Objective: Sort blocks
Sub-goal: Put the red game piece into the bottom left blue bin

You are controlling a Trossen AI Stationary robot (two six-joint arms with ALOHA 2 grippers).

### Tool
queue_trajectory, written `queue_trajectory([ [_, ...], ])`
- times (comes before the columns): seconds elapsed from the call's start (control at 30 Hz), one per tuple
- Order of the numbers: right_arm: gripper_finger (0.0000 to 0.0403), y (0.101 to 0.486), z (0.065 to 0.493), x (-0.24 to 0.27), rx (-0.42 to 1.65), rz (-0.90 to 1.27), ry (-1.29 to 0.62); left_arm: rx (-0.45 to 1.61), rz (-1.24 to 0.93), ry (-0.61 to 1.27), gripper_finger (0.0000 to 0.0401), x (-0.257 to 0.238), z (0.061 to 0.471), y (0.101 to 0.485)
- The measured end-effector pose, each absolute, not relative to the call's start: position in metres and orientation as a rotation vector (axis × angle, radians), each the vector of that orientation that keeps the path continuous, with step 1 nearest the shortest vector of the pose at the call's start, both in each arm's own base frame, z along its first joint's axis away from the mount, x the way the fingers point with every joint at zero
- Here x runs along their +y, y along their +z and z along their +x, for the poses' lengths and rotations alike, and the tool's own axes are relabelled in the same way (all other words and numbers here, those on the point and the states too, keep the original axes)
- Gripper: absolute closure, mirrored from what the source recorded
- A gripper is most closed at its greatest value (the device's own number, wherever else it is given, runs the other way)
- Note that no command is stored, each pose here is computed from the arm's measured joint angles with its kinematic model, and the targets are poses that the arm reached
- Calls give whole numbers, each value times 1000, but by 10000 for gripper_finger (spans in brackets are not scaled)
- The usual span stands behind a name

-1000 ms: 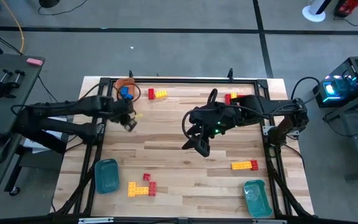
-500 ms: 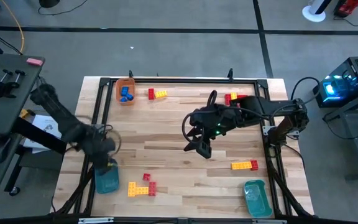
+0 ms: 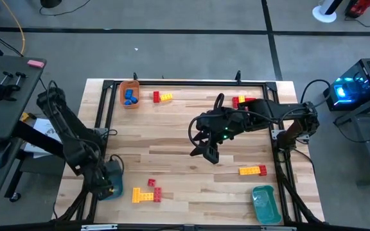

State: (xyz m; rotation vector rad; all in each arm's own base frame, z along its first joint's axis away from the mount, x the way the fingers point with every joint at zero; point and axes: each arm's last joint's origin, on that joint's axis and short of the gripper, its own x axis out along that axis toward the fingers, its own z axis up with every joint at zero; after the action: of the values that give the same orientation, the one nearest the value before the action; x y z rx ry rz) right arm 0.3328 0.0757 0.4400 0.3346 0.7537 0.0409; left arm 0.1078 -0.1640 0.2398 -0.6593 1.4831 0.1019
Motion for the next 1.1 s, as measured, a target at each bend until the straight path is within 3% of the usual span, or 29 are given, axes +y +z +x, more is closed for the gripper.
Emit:
queue_trajectory([
  [0.13,263,440,333,76,755,345,38,1528,-639,97,222,-169,110,234],
  [0.33,263,440,332,78,758,365,41,1533,-646,74,194,-169,109,236],
  [0.67,263,431,334,109,809,426,113,1050,-760,-42,191,-160,148,261],
  [0.8,263,402,344,133,884,385,144,990,-594,-71,193,-154,179,249],
  [0.93,263,375,348,148,970,354,143,977,-291,-157,203,-155,206,230],
  [1.1,263,369,346,155,999,367,136,1011,126,-314,210,-168,230,210],
])
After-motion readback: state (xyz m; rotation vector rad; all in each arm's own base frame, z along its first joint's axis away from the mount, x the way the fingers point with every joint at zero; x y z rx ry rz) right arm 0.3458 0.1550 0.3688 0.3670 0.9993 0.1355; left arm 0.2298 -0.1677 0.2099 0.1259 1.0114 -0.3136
